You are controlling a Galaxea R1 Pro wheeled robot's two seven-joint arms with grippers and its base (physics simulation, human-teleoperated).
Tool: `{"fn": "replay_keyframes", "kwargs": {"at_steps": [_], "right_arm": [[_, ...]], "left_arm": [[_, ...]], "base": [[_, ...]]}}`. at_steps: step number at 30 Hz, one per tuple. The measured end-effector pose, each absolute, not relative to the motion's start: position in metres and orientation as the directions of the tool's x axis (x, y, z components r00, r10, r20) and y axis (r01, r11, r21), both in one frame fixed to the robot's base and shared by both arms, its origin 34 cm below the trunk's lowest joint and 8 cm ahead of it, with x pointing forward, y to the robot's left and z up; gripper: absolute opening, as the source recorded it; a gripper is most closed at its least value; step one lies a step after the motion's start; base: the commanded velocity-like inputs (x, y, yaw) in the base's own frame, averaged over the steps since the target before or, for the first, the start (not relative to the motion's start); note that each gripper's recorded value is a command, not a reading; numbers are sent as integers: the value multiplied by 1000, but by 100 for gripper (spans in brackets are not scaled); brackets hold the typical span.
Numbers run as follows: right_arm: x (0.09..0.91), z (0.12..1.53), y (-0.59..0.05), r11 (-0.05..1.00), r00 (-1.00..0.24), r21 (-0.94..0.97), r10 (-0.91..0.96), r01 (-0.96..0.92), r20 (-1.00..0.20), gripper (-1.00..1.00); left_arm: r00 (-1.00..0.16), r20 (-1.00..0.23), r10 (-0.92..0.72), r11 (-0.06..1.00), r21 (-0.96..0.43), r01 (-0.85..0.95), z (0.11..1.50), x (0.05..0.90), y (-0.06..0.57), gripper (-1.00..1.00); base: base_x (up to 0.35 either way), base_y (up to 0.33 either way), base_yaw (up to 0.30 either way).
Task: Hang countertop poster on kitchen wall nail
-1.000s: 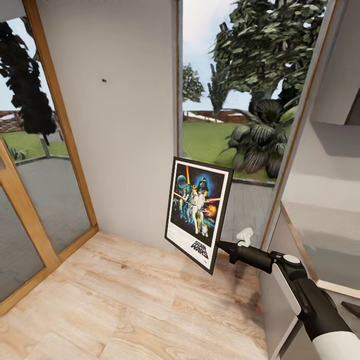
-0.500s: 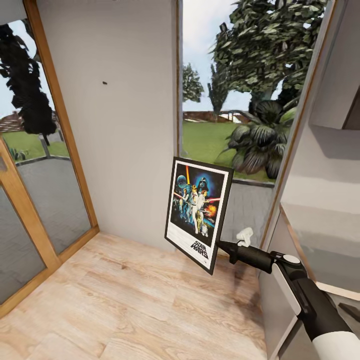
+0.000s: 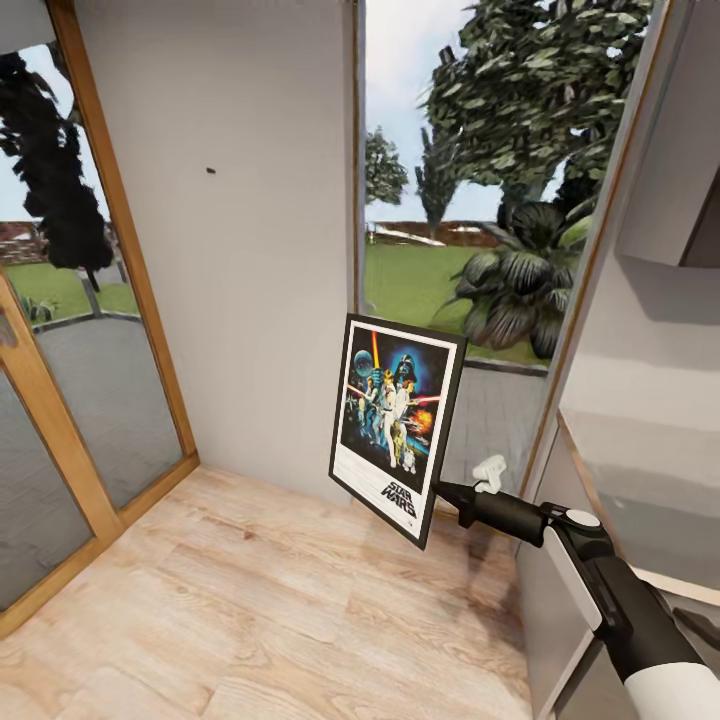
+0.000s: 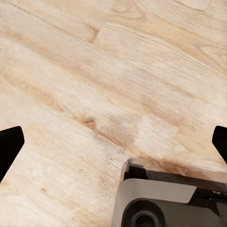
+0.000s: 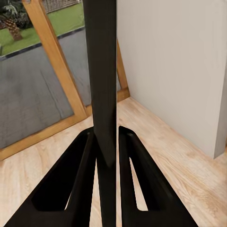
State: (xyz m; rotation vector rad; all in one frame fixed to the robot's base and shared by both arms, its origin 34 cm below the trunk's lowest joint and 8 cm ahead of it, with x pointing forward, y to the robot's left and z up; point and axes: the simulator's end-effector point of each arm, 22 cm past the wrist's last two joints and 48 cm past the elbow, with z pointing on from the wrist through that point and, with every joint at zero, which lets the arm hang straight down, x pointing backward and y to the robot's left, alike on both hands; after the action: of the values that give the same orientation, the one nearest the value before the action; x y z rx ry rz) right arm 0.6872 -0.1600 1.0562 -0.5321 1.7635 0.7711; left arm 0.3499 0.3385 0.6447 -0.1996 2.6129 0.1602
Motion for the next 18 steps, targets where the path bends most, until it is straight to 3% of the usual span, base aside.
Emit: {"fn": "replay_keyframes", "kwargs": {"at_steps": [18], "right_arm": [[682, 1073, -160, 689, -314, 240, 19, -684, -949, -100]], "left_arm": [[-859, -500, -111, 982, 77, -172, 661, 344, 339, 100]], "base": [[0, 0, 0]]}}
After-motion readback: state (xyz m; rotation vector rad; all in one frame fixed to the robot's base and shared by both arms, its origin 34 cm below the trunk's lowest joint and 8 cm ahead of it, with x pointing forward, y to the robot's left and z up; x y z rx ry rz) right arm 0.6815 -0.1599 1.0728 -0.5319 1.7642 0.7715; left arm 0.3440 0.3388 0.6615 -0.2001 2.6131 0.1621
